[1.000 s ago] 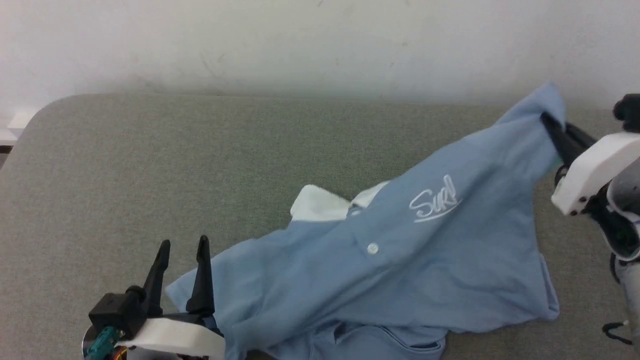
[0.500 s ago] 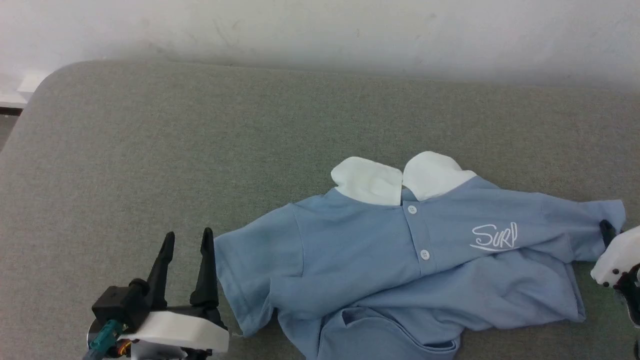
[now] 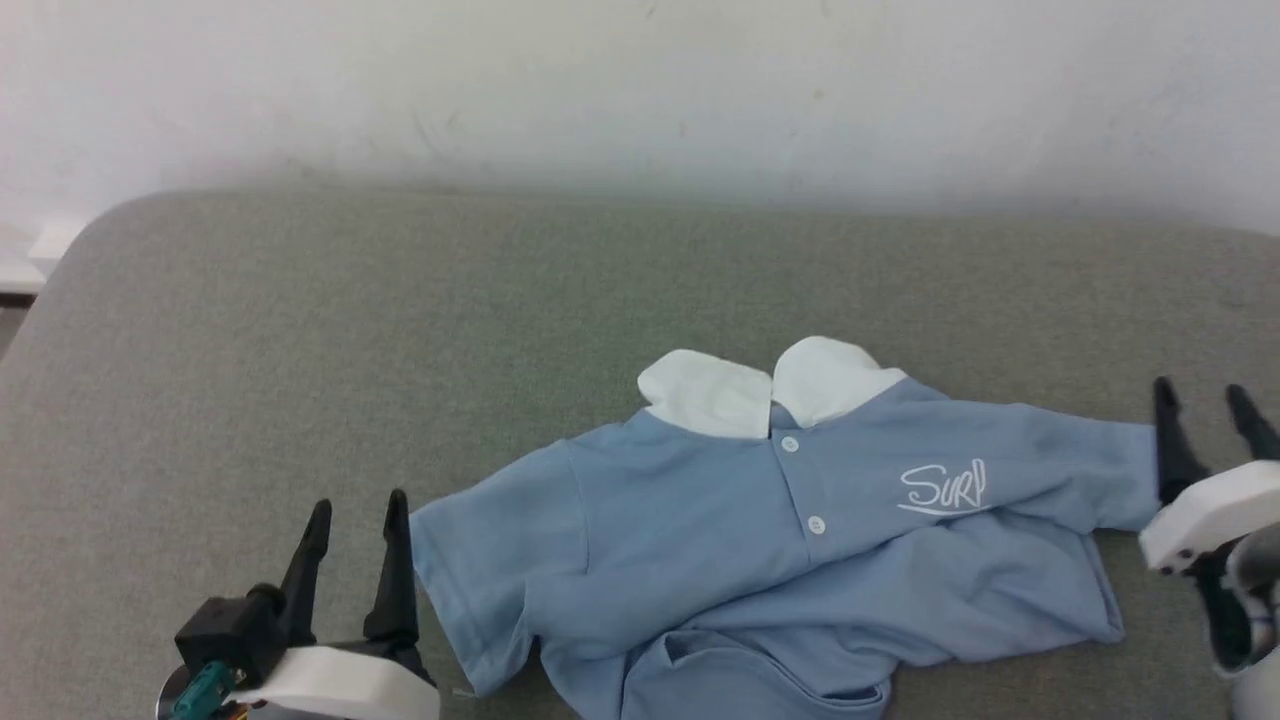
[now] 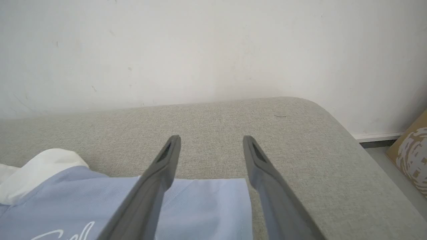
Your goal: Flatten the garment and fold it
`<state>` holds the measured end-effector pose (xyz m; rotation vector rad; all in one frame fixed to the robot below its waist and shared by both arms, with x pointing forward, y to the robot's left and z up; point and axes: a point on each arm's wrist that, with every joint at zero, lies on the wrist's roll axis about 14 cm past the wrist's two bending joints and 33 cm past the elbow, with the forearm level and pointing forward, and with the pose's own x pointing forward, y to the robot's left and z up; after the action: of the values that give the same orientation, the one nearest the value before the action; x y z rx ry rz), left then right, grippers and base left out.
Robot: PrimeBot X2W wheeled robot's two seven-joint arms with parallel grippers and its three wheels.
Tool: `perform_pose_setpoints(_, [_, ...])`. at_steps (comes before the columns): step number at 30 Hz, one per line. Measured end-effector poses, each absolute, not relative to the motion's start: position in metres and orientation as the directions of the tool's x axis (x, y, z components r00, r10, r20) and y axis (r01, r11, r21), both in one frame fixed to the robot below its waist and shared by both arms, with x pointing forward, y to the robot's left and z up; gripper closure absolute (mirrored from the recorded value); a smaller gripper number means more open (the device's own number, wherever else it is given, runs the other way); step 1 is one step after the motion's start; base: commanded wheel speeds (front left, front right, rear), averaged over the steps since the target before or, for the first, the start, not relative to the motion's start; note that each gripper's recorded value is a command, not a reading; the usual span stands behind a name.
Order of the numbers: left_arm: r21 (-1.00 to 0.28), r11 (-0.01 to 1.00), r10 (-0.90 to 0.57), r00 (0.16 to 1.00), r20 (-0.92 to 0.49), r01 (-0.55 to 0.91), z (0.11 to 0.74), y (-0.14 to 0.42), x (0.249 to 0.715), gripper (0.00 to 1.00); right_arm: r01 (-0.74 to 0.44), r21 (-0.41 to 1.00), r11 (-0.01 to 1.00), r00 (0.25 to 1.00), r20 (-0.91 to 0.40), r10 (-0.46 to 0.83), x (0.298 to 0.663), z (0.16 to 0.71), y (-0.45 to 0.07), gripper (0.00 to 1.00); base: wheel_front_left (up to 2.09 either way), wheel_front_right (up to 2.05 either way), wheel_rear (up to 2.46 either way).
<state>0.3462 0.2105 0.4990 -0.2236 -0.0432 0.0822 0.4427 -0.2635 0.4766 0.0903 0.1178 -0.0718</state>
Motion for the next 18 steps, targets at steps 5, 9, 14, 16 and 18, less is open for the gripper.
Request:
perform_pose_setpoints(5, [-0.207,0.977,0.062,0.998,0.018,-0.057,0.501,0.21,0.344,0.0,-0.012,0.087,0.996,0.999,-0.032,0.015,0.419,0.497,-0.229,0.0,0.0,0.0,0.0])
perform_pose_setpoints(9, [-0.197,0.98,0.028,0.997,-0.065,-0.04,0.49,0.209,0.349,0.0,-0.032,0.096,0.995,0.999,-0.004,0.033,0.398,0.507,-0.215,0.0,0.0,0.0,0.0])
perform_pose_setpoints(14, [-0.195,0.981,-0.037,0.982,-0.187,-0.001,0.476,0.207,0.367,0.0,-0.062,0.112,0.992,0.998,-0.013,0.064,0.383,0.511,-0.194,0.0,0.0,0.0,0.0])
perform_pose_setpoints(16, [-0.194,0.981,-0.071,0.959,-0.275,0.017,0.462,0.207,0.372,0.0,-0.064,0.116,0.991,0.998,-0.019,0.066,0.379,0.512,-0.191,0.0,0.0,0.0,0.0])
perform_pose_setpoints(18, [-0.188,0.982,-0.105,0.923,-0.372,0.036,0.447,0.207,0.375,0.0,-0.062,0.114,0.992,0.998,-0.025,0.065,0.377,0.512,-0.19,0.0,0.0,0.0,0.0])
